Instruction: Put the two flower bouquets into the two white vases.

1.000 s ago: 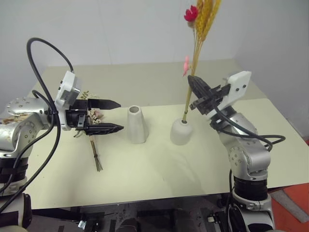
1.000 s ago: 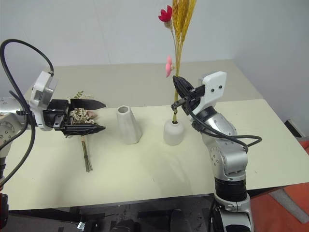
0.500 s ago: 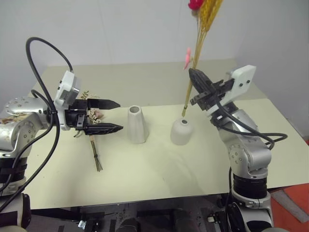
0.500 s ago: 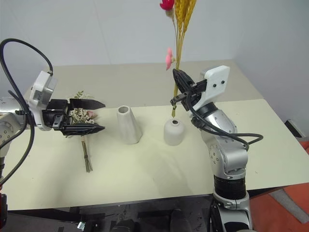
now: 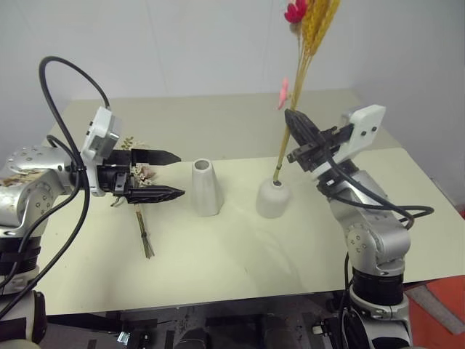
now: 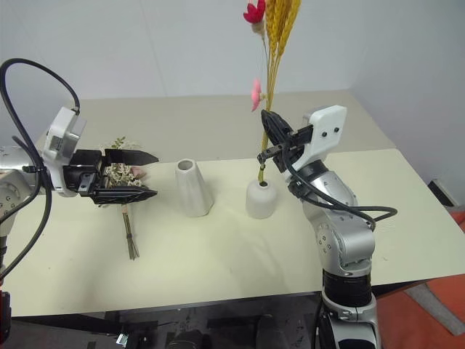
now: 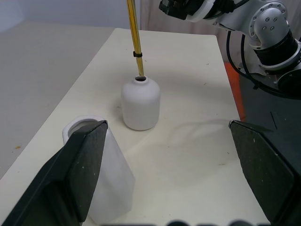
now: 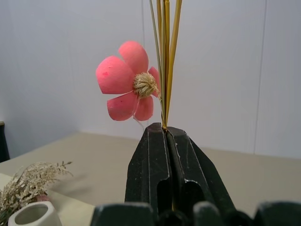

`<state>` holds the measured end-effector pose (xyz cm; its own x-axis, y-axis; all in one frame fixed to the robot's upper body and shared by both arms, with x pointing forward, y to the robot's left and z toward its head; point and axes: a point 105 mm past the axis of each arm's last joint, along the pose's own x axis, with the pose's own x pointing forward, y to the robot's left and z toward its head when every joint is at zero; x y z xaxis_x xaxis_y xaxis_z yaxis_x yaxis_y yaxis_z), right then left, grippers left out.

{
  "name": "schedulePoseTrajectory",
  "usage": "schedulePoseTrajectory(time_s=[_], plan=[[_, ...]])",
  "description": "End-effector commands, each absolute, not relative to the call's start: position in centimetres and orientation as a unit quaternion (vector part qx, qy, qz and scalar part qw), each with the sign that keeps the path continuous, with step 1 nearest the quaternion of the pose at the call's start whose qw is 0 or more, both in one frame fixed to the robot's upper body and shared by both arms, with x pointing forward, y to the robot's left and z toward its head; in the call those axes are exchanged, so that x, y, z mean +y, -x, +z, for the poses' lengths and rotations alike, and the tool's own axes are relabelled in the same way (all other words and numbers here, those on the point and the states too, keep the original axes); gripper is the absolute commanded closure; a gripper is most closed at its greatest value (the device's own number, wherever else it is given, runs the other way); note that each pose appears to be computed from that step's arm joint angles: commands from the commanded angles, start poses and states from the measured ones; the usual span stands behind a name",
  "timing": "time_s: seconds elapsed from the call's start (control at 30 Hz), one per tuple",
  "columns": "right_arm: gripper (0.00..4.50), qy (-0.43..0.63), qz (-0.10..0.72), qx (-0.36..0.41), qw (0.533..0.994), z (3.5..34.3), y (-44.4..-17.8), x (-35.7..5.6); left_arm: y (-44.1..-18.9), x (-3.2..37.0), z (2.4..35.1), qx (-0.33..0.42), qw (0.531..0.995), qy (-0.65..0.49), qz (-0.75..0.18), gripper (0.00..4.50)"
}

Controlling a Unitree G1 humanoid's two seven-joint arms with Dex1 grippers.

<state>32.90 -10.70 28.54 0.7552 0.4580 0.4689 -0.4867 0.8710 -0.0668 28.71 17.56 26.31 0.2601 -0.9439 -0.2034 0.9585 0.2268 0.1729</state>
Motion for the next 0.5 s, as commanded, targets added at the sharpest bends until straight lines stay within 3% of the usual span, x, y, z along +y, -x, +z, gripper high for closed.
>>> schedulePoseTrajectory(time_s=[0.03, 0.5], plan=[[4.48, -0.03, 0.25, -0.26, 0.932, 29.2, -32.44, -11.06, -28.29, 17.98, 27.26, 0.014, 0.786, -0.149, -0.6, 0.0], [4.48, -0.024, 0.242, -0.264, 0.933, 29.41, -32.99, -11.44, -28.3, 17.96, 27.4, 0.008, 0.787, -0.15, -0.598, 0.0]])
